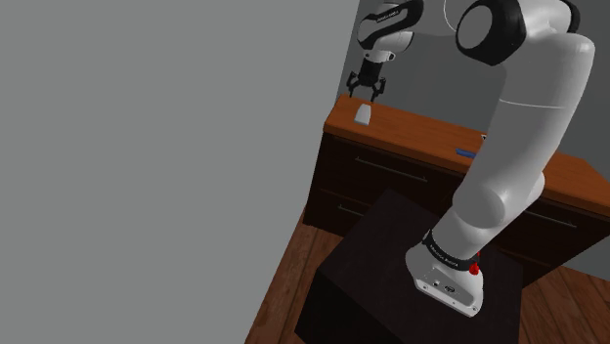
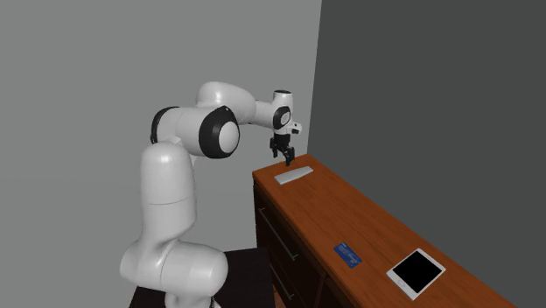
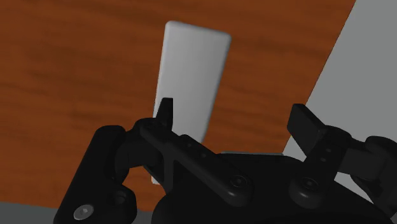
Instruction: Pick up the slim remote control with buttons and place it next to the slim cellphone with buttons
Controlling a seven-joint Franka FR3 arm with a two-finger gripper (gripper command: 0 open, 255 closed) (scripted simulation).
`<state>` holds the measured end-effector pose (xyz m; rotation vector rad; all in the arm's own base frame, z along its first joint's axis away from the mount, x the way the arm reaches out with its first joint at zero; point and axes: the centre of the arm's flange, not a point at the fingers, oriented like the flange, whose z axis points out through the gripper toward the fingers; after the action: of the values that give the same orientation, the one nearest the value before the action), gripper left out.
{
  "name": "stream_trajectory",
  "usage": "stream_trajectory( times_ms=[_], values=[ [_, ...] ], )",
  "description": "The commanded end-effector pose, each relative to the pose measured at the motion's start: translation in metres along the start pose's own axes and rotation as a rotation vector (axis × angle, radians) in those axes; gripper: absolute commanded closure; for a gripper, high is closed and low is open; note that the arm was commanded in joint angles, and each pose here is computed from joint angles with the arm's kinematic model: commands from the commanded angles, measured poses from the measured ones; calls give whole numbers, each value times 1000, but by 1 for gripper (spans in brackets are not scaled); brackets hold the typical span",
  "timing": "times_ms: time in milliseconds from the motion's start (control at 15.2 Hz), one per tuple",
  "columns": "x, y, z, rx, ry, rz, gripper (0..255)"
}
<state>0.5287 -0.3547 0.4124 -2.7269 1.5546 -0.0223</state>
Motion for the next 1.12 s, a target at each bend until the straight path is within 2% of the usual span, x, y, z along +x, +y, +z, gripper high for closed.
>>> stream_trajectory(
  times_ms=[0, 330, 792, 1056],
  values=[
    [20, 12, 14, -5, -5, 49, 0],
    [63, 38, 45, -17, -19, 153, 0],
    [62, 39, 85, -17, -19, 153, 0],
    [62, 39, 85, -17, -19, 153, 0]
  ],
)
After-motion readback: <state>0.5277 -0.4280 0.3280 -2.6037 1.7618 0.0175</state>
